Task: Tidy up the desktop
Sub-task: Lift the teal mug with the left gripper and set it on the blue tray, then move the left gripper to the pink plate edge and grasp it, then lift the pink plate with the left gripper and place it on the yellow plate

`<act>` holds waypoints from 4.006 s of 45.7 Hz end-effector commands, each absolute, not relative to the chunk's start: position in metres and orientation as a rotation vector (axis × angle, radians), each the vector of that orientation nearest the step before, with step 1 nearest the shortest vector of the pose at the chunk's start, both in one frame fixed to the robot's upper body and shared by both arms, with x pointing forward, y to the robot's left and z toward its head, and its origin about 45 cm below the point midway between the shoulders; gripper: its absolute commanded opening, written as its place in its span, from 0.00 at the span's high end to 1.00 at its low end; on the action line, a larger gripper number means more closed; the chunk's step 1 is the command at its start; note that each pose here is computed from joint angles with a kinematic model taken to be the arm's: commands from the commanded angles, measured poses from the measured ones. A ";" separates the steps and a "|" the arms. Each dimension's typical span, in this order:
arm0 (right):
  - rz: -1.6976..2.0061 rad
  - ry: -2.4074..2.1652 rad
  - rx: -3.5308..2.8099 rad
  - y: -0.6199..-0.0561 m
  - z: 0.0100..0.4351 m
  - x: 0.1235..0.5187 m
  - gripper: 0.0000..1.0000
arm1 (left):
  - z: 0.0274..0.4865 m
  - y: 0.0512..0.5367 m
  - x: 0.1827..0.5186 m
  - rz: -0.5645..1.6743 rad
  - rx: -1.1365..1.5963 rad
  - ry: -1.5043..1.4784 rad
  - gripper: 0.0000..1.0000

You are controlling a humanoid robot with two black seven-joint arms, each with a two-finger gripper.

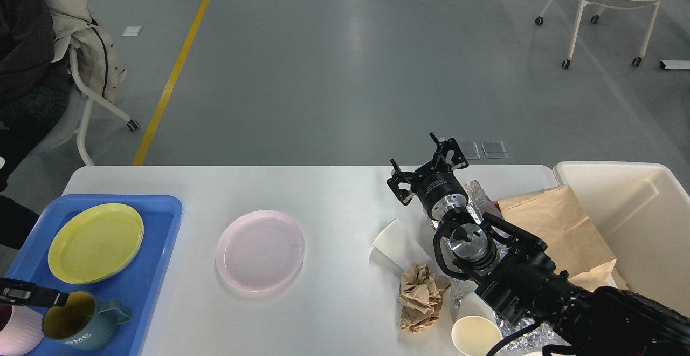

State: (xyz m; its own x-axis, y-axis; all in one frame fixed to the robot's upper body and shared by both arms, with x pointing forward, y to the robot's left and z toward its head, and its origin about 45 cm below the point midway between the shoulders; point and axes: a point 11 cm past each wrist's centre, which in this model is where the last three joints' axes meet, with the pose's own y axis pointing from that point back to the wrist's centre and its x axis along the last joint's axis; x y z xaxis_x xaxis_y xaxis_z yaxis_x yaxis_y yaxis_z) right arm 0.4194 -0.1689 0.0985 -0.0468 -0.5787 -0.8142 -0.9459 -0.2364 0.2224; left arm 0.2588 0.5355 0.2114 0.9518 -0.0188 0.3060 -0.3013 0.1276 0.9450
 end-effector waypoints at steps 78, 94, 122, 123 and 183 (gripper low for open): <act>1.200 1.609 -1.825 -0.168 0.099 0.419 0.00 | 0.116 0.361 0.364 0.311 1.415 -0.283 0.38; 1.200 1.609 -1.825 -0.168 0.099 0.419 0.00 | 0.095 0.347 0.358 0.291 1.423 -0.298 0.38; 1.200 1.611 -1.822 -0.169 0.099 0.420 0.00 | 0.075 0.329 0.351 0.272 1.449 -0.307 0.53; 1.200 1.609 -1.825 -0.168 0.099 0.419 0.00 | 0.074 0.327 0.351 0.270 1.447 -0.307 0.54; 1.200 1.609 -1.825 -0.168 0.099 0.419 0.00 | 0.092 0.332 0.364 0.290 1.446 -0.322 1.00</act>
State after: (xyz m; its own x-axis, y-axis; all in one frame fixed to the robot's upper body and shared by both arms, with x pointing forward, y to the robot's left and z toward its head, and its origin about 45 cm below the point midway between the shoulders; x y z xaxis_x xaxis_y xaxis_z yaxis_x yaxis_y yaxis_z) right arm 0.4193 -0.1685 0.0987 -0.0461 -0.5782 -0.8146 -0.9458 -0.2373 0.2219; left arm 0.3580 0.3287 0.0823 0.9271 -0.0057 0.3747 -0.3724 0.0980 0.9229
